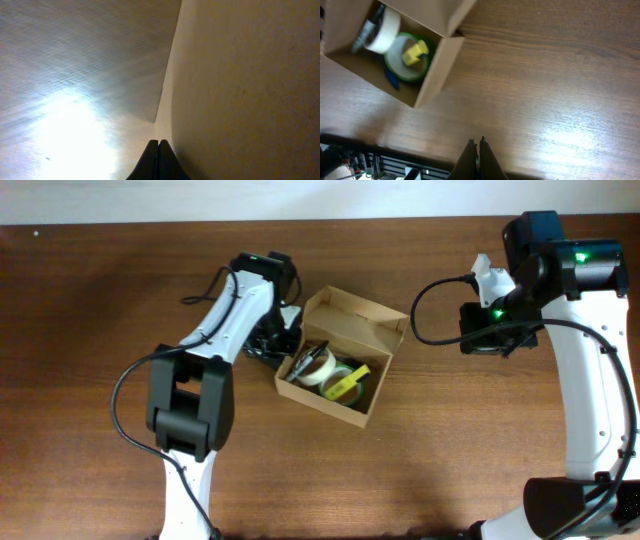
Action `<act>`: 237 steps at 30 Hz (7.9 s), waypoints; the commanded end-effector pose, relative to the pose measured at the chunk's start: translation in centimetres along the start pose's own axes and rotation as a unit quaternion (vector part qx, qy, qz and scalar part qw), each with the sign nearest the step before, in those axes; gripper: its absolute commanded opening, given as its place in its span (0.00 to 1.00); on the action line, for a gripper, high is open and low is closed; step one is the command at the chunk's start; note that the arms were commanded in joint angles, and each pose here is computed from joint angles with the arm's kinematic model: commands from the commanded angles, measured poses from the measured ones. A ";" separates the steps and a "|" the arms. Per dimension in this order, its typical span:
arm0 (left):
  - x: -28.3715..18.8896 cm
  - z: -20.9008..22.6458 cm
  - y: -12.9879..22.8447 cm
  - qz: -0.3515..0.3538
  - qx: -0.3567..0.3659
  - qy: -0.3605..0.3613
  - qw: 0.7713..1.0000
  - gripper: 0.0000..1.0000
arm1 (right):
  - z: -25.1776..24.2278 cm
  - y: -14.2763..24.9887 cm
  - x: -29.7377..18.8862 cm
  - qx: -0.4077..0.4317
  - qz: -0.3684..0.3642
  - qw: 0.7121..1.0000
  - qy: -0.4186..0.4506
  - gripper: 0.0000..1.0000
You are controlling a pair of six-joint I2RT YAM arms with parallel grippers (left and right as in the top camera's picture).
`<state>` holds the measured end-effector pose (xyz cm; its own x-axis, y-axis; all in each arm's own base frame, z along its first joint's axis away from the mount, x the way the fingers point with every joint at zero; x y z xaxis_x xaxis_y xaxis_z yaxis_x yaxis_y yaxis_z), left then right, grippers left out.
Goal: Pack container
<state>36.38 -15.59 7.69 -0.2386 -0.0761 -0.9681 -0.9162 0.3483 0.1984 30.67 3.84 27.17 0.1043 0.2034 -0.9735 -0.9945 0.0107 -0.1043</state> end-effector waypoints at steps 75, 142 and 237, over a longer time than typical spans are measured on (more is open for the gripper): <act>-7.2 5.6 -3.0 -0.108 -0.033 -0.032 0.993 0.02 | -1.1 -0.4 20.2 0.150 0.099 0.961 -0.210 0.05; 1.7 4.5 -3.3 -0.020 -0.235 0.212 0.948 0.02 | -1.9 0.1 20.7 0.054 0.116 0.984 -0.123 0.52; -2.5 -2.4 -8.8 -0.102 -0.172 0.419 0.886 0.02 | -4.8 -5.3 15.1 0.171 0.022 0.974 -0.147 0.75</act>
<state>44.32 -20.83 8.61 -0.0687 -0.7943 -0.6036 -0.9821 -0.0525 0.1809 36.26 3.78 9.27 0.0078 0.4361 -0.8999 -0.9632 0.2452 0.1105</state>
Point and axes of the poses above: each gripper's point midway between its finger pads, its own x axis out along the fingers, its own z axis along the line the jaws close on, y = z × x, the point moved 3 cm from there along -x, back along the fingers, and after that the axes turned 4 degrees about x, right-handed, at the moved point
